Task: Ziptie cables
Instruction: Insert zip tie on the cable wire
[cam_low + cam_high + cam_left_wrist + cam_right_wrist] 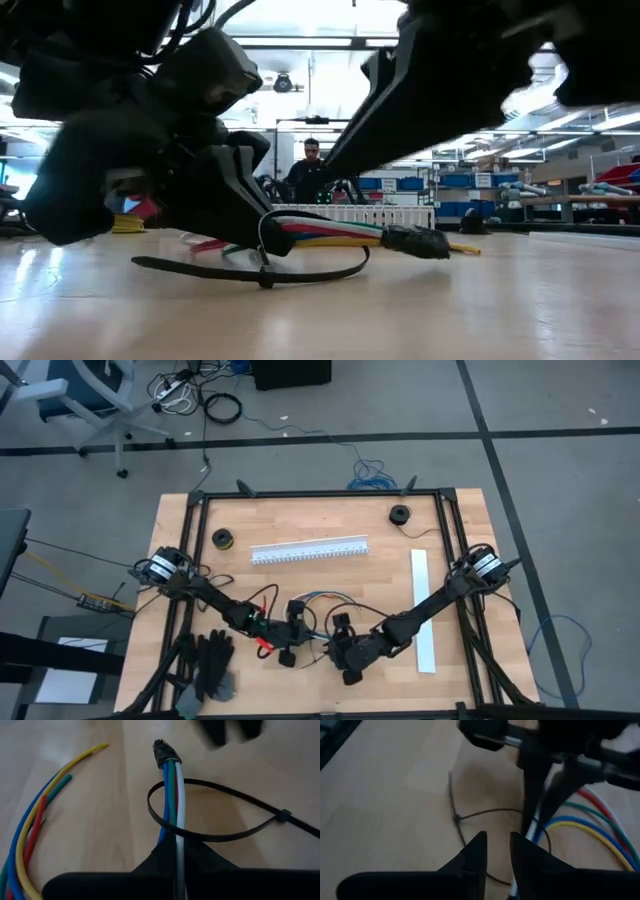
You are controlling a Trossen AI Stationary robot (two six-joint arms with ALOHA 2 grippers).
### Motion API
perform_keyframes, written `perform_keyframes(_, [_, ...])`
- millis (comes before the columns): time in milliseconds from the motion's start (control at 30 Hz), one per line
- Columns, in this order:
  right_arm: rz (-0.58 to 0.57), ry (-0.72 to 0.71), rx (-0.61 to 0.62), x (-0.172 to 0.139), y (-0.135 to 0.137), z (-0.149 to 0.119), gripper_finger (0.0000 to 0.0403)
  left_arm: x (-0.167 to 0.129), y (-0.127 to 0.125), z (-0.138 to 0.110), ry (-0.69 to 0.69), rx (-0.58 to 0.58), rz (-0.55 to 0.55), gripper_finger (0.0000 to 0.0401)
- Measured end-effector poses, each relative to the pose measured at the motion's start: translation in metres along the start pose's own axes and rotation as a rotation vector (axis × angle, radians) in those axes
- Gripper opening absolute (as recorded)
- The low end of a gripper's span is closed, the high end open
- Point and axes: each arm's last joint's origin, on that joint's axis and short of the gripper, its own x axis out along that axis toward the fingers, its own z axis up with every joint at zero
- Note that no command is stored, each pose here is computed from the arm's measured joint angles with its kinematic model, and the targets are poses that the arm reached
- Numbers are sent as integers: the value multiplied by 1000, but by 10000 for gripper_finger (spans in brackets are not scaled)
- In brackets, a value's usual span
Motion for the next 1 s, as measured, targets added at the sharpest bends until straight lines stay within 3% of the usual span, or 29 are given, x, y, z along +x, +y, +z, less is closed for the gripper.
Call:
perform_keyframes(167, [13, -25, 16, -1, -1, 11, 73, 2, 8, -1, 17, -13, 50, 0])
perform_keyframes(533, [26, 90, -32, 1, -6, 0, 72, 7, 24, 11, -96, -132, 90, 0])
perform_keyframes(667, [46, 55, -13, 5, -13, 4, 72, 8, 28, 10, -88, -144, 99, 0])
perform_keyframes(867, [106, 116, -67, 43, -9, -2, 74, 9, 31, 9, -82, -144, 109, 0])
perform_keyframes(1000, [35, 175, -126, 55, -4, 7, 75, 9, 32, 8, -73, -143, 114, 0])
